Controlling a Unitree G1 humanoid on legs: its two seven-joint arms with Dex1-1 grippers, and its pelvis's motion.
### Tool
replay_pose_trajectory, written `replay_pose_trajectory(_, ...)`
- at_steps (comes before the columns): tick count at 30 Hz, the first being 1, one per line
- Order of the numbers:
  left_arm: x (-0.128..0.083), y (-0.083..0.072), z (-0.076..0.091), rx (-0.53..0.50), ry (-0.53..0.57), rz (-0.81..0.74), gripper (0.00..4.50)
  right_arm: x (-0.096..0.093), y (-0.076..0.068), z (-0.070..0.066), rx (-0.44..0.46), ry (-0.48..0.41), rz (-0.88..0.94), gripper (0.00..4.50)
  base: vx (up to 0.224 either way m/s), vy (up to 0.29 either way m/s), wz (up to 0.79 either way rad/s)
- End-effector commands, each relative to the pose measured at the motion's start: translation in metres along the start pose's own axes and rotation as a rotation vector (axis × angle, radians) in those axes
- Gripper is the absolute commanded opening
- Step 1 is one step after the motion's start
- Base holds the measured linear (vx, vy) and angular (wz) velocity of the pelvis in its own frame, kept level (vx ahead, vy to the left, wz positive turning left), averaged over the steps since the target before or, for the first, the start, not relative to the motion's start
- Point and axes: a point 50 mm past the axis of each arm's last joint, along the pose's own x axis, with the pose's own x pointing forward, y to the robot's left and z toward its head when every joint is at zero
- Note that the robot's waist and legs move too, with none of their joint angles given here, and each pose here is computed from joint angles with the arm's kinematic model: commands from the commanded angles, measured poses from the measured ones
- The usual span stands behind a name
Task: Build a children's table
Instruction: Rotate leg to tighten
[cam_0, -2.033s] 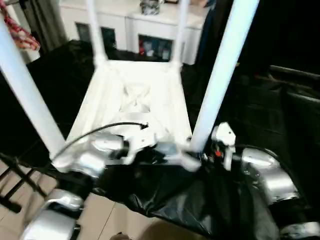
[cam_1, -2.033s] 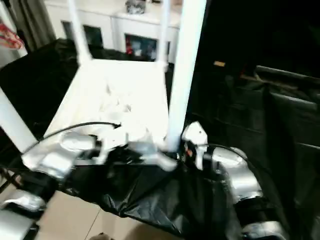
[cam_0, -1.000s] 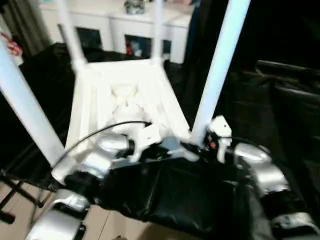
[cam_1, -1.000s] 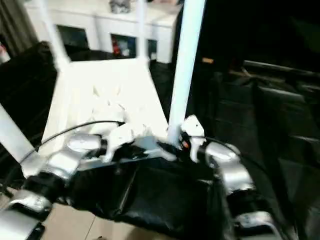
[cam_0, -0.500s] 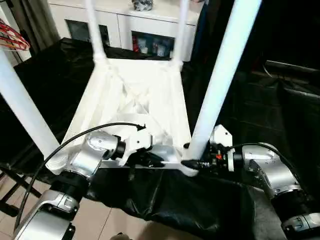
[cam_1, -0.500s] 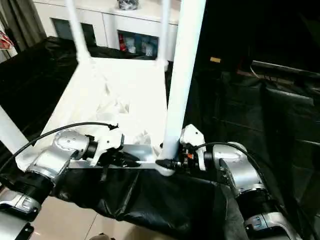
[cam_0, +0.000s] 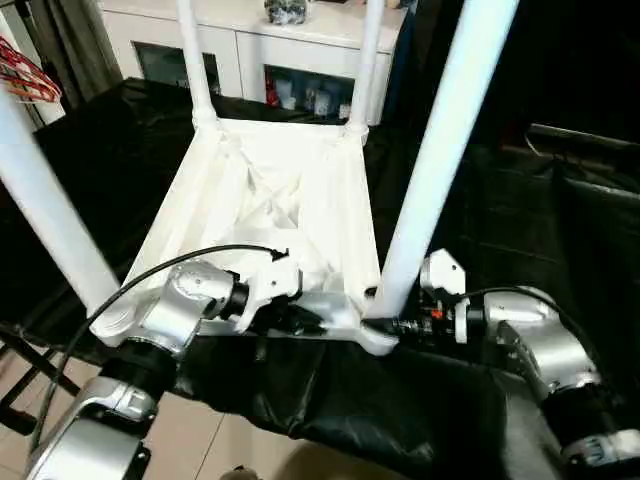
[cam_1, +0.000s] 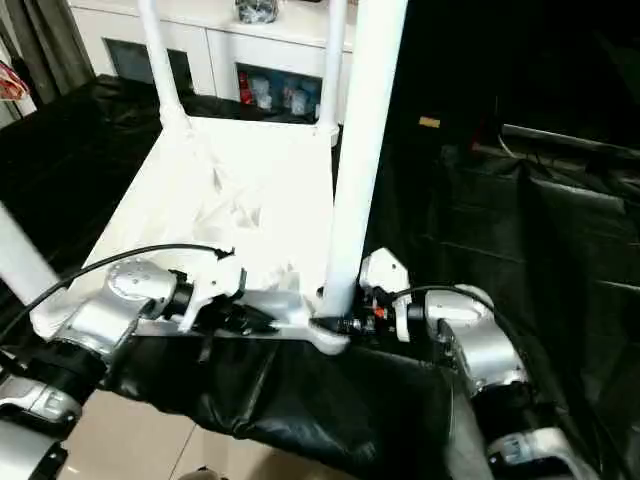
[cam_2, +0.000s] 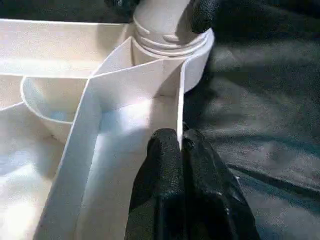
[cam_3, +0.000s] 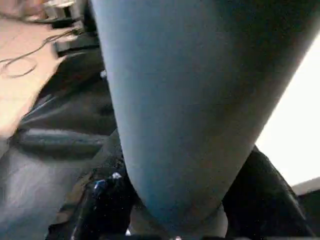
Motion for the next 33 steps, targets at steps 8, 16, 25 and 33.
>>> replay_pose_trajectory(8, 0.041, 0.019, 0.036, -0.056, -0.079, 0.337, 0.00, 0.053, 0.008, -0.030, 0.235, 0.014, -0.327, 1.96, 0.000, 0.000, 0.00)
replay_pose_trajectory(16, 0.064, 0.017, 0.052, -0.055, -0.102, 0.410, 0.00, 0.085, -0.002, -0.020, 0.313, 0.008, -0.582, 1.96, 0.000, 0.000, 0.00)
replay_pose_trajectory(25, 0.056, 0.009, 0.044, -0.008, -0.099, 0.303, 0.00, 0.083, 0.003, -0.014, 0.214, -0.001, -0.443, 3.14, 0.000, 0.000, 0.00)
replay_pose_trajectory(33, 0.026, 0.005, 0.024, 0.046, -0.063, 0.149, 0.00, 0.042, 0.002, -0.019, 0.058, 0.069, -0.150, 3.17, 0.000, 0.000, 0.00)
